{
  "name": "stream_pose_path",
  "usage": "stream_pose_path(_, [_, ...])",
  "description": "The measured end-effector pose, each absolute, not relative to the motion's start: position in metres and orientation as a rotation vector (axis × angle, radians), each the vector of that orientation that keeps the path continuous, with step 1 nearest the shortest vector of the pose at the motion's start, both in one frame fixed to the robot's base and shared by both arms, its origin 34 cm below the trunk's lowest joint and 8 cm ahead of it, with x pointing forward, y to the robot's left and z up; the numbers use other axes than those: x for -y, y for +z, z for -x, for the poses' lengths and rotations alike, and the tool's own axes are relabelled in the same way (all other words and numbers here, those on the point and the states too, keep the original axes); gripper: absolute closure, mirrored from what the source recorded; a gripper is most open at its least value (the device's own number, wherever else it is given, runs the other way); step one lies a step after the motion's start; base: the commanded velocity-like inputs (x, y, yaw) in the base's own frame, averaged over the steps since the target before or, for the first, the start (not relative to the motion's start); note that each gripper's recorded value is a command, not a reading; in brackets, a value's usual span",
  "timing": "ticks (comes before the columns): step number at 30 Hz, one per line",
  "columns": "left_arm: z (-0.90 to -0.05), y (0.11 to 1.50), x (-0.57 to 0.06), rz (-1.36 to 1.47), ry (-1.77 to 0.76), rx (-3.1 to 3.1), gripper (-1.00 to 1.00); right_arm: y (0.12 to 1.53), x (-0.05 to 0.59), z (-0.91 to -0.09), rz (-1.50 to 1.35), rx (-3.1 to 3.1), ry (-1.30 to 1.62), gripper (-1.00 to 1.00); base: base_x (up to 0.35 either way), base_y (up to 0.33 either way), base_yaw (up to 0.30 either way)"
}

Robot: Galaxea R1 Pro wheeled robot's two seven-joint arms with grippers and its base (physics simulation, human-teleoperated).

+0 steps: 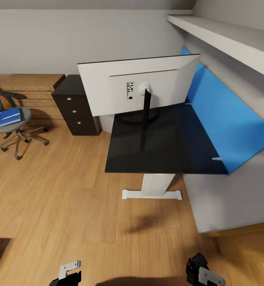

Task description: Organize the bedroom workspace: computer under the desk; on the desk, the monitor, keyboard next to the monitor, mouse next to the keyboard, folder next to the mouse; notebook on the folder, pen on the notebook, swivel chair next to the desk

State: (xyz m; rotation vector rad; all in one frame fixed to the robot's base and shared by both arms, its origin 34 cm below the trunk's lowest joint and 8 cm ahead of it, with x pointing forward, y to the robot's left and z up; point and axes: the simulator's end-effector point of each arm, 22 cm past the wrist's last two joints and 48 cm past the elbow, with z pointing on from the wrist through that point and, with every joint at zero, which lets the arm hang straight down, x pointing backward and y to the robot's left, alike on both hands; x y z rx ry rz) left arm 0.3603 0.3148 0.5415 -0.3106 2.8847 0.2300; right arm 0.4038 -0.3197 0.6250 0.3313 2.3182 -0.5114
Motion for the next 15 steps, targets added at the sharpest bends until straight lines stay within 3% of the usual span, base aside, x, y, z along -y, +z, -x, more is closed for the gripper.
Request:
stream_pose_path(4, [-0.362, 0.547, -0.317, 0.313, 0.233, -2.878, -1.0, 0.63, 0.319, -0.404, -0.332, -2.314, -0.508, 1.0, -0.123, 0.092, 0.0])
stream_pose_path(15, [-0.365, 0.565, -0.357, 0.348, 0.304, -2.845, -1.0, 0.643, 0.32, -0.402, -0.33, -2.306, -0.51, 1.0, -0.251, 0.192, 0.0])
